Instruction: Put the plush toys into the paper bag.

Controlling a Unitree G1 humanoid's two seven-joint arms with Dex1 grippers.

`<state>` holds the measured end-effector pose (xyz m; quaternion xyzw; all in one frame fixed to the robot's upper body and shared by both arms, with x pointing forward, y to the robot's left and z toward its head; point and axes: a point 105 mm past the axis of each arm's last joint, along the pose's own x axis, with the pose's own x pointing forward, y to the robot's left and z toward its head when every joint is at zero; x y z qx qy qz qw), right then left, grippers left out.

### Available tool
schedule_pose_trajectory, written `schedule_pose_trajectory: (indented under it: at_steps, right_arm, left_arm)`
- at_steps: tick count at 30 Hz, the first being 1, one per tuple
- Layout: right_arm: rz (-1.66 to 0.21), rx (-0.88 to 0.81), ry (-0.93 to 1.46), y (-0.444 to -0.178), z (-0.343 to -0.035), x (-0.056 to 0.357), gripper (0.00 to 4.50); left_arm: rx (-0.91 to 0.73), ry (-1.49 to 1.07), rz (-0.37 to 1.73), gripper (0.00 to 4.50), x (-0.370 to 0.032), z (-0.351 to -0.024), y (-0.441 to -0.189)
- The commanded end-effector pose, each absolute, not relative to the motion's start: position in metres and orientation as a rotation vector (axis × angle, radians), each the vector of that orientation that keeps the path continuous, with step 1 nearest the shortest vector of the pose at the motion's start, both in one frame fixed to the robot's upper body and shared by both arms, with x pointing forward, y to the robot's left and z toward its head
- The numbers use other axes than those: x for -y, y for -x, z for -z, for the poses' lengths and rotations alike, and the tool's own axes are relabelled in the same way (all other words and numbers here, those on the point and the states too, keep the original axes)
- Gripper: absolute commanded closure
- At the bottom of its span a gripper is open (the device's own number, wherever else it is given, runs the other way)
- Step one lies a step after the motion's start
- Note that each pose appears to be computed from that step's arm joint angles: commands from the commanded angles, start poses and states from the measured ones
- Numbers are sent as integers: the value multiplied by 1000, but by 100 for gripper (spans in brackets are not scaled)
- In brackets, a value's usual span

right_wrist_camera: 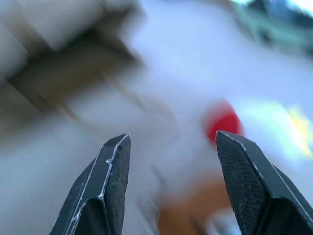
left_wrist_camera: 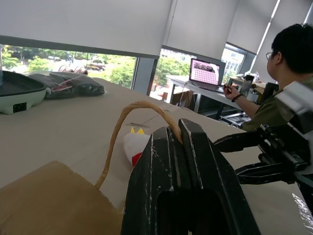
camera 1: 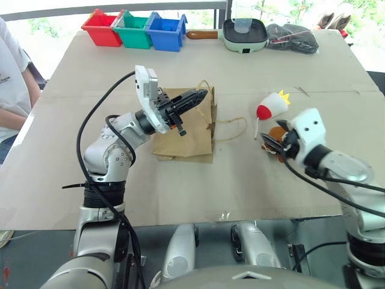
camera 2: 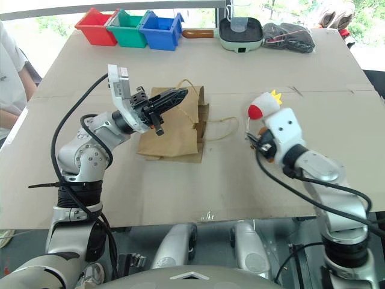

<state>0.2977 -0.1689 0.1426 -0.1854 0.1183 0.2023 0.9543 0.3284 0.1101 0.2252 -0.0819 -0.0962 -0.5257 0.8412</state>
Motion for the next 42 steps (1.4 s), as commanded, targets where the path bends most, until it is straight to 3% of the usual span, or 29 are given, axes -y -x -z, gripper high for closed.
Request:
schedule_pose_trajectory:
  at_steps: [1, 4, 8, 15, 19, 26, 33, 38, 42]
  right_arm:
    - [-374, -401, 443, -299, -112, 192, 193]
    - [-414, -456, 414, -298, -92, 191, 270]
    - [-415, -376, 462, -302, -103, 193, 448]
    - [-567, -49, 268, -286, -177, 165, 448]
    - [-750, 59, 254, -298, -196, 109, 448]
    - [-990, 84, 335, -331, -185, 17, 448]
    - [-1226, 90, 338, -336, -173, -44, 448]
    - [-1306, 68, 339, -344, -152, -73, 448]
    - [-1417, 30, 229, -337, -148, -71, 448]
  left_arm:
    - [249, 135, 1176, 450, -105, -241, -319]
    - [252, 122, 1163, 450, -110, -245, -319]
    - [289, 78, 1147, 450, -114, -246, -317]
    - [306, 132, 1248, 450, -120, -255, -303]
    - [303, 159, 1291, 450, -120, -256, -293]
    - [322, 158, 1292, 450, -111, -261, -296]
    - [328, 163, 1295, 450, -98, -256, -292]
    - [335, 201, 1265, 450, -103, -252, -288]
    - [368, 232, 1218, 450, -108, -252, -288]
